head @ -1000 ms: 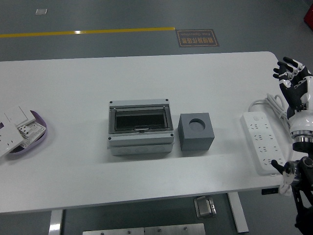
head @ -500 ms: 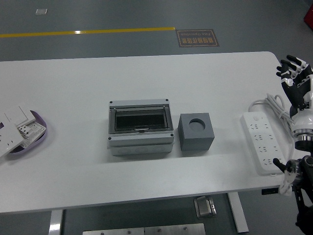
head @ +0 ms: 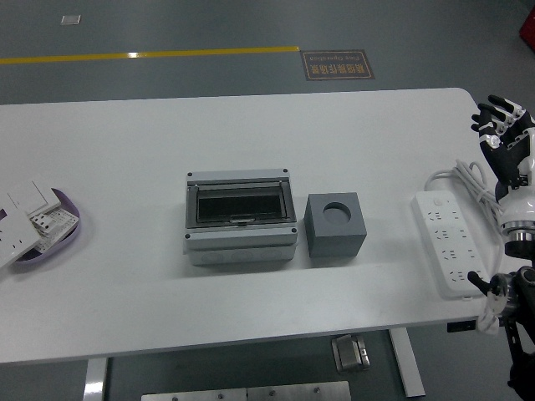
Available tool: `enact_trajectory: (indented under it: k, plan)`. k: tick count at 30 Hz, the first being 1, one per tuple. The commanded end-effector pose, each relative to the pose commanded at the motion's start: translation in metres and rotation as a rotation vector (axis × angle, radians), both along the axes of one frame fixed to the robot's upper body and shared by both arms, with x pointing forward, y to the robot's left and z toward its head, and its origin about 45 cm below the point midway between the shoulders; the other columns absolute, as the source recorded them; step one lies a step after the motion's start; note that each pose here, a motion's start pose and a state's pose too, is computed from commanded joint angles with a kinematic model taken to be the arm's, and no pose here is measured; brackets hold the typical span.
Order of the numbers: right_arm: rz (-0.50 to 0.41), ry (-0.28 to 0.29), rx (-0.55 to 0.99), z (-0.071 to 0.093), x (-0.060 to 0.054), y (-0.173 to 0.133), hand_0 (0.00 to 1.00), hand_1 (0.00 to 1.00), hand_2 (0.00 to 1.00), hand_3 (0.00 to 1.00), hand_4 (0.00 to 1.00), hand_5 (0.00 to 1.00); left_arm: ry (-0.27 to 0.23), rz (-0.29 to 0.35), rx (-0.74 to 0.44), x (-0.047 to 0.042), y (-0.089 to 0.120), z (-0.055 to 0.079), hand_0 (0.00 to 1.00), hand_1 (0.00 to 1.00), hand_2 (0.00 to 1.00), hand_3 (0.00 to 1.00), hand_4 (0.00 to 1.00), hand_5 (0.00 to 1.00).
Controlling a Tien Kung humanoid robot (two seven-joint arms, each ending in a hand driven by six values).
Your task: Pick up the cylinder from the cube,place it in the box,flap close box
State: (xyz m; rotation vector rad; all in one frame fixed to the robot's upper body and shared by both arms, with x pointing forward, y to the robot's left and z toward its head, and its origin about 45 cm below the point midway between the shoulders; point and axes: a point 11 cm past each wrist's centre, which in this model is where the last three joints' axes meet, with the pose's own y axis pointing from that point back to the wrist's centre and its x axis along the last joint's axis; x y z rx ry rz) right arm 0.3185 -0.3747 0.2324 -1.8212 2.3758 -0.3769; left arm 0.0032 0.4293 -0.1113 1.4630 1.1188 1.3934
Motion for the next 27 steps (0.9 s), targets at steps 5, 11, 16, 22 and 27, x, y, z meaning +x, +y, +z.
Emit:
enact_trajectory:
  k: [5,11,16,22,27]
  plan:
    - [-0.002,0.000,-0.001,0.0003,-0.0002,-0.0014,0.654,0.633,0.658,0.662,0.626,0.298,-0.003,0.002,-0.001,0.0008,-0.0011,-0.0004,0.602,0.587,0.564,0.605,0.672,0.287]
    - [-0.007,0.002,0.001,-0.0006,-0.0010,-0.0029,0.651,0.634,0.656,0.663,0.627,0.297,-0.001,0.007,0.001,-0.0004,-0.0009,-0.0003,0.602,0.587,0.563,0.604,0.670,0.283]
    - [-0.008,0.001,-0.002,-0.0002,-0.0008,-0.0030,0.652,0.634,0.657,0.662,0.626,0.295,-0.006,0.007,-0.001,0.0015,-0.0013,-0.0004,0.602,0.587,0.563,0.604,0.670,0.282]
    - [-0.010,-0.006,-0.004,0.0009,-0.0012,-0.0037,0.654,0.634,0.657,0.662,0.626,0.294,-0.007,0.009,-0.002,0.0020,-0.0022,-0.0007,0.602,0.587,0.564,0.605,0.670,0.283]
    - [-0.015,-0.024,-0.005,0.0038,-0.0025,-0.0068,0.653,0.634,0.657,0.662,0.626,0.292,-0.007,0.010,-0.003,0.0016,-0.0034,-0.0011,0.602,0.587,0.563,0.605,0.670,0.282]
